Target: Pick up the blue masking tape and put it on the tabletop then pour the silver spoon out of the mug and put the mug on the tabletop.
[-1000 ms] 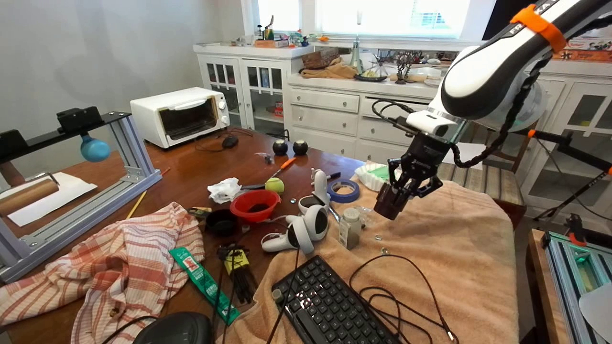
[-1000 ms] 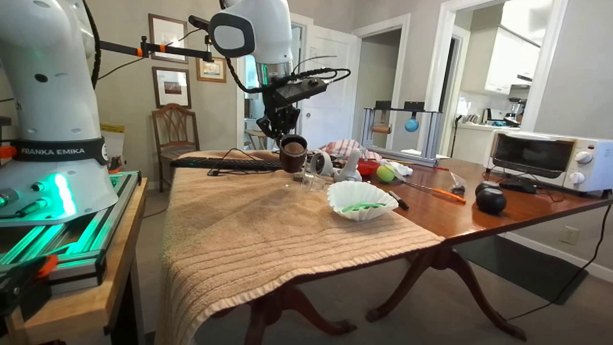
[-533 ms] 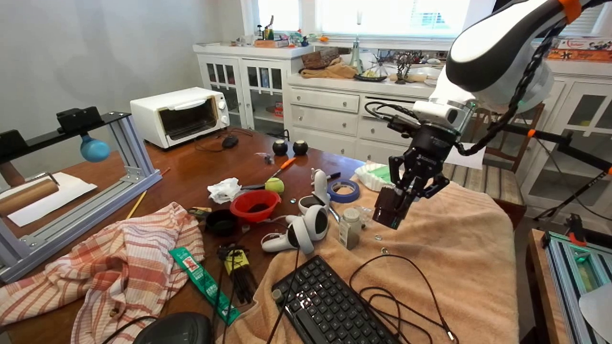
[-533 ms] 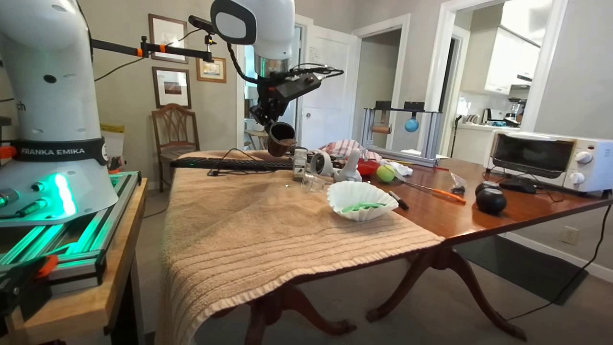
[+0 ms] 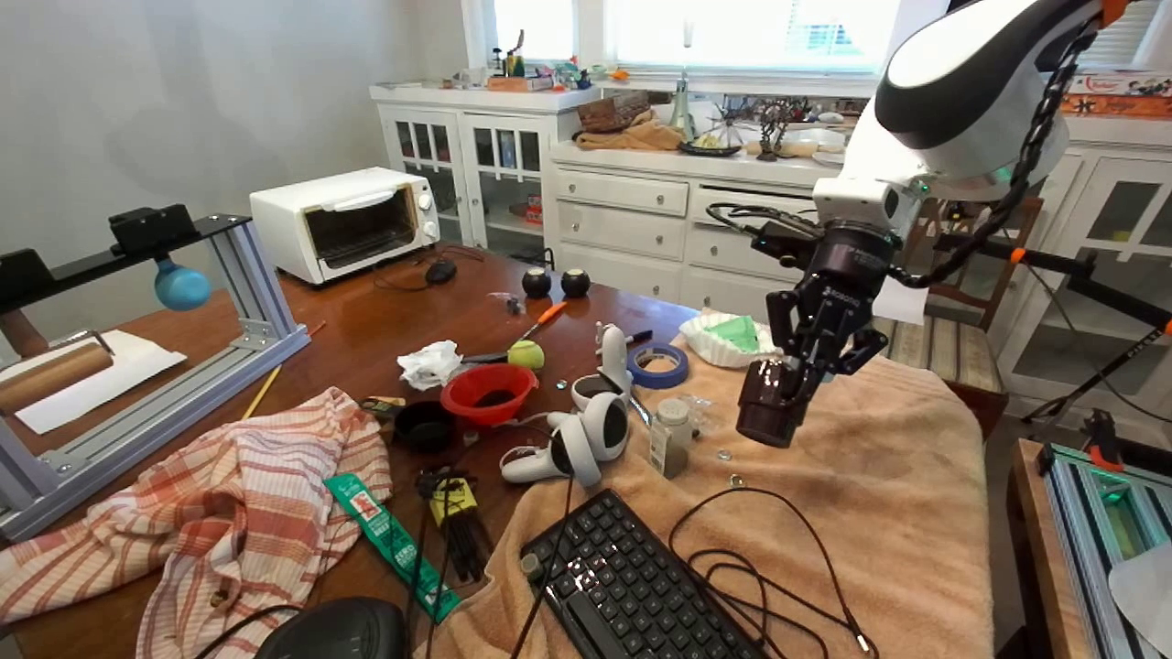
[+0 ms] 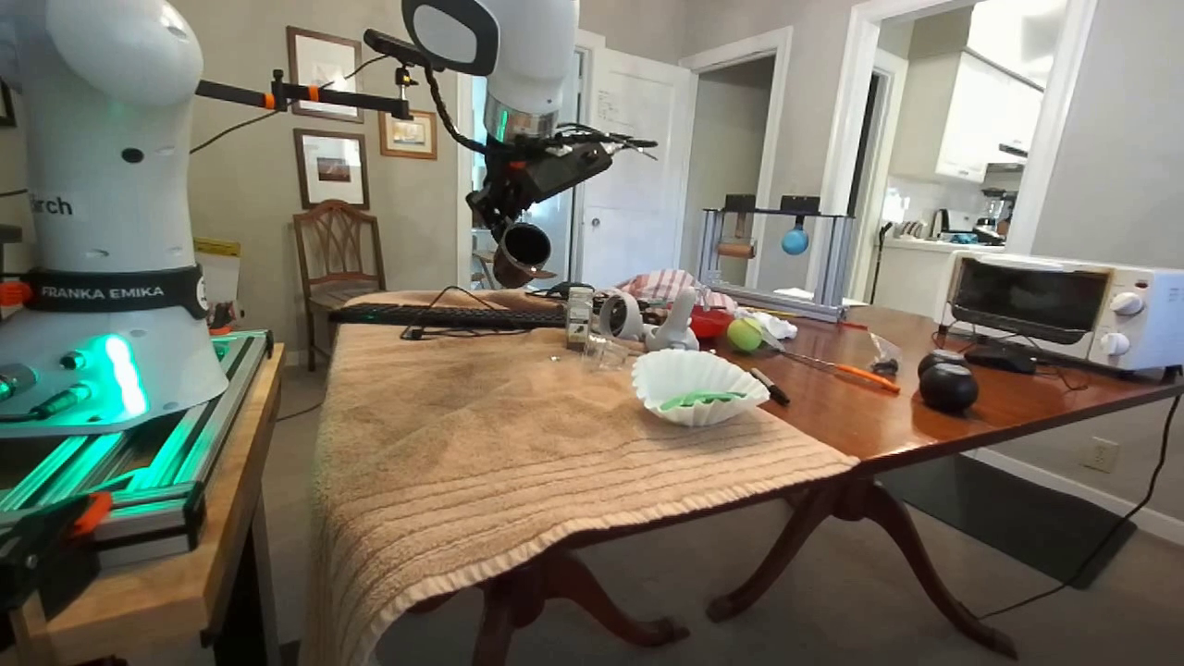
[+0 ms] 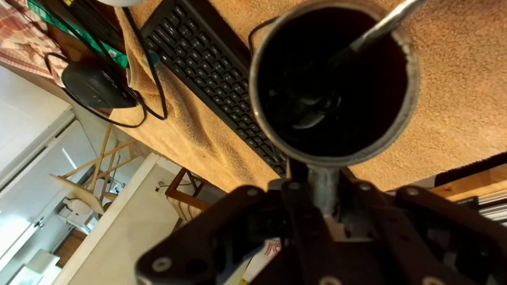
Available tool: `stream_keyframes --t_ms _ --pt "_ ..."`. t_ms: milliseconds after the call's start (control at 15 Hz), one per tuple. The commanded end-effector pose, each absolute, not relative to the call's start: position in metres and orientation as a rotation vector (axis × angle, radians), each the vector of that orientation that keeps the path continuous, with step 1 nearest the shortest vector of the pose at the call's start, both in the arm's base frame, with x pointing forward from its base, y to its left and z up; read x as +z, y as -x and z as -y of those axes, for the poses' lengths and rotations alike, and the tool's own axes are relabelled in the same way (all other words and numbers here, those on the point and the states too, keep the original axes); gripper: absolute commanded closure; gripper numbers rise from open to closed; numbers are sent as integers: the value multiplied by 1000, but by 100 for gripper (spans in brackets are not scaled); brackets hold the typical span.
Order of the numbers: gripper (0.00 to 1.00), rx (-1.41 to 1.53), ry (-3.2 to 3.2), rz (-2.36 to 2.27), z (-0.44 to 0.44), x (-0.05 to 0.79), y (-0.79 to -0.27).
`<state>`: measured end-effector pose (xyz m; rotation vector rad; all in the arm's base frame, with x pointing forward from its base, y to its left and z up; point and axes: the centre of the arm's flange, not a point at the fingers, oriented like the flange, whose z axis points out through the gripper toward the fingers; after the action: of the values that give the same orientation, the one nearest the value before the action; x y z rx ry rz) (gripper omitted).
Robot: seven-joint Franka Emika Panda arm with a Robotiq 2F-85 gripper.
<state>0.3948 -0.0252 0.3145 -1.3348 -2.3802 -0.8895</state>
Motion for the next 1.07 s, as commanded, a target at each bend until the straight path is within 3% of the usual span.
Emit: stream_keyframes --t_ms 0,1000 --pt "96 -965 1180 2367 53 279 -406" --pt "96 -1110 823 2328 106 214 -439"
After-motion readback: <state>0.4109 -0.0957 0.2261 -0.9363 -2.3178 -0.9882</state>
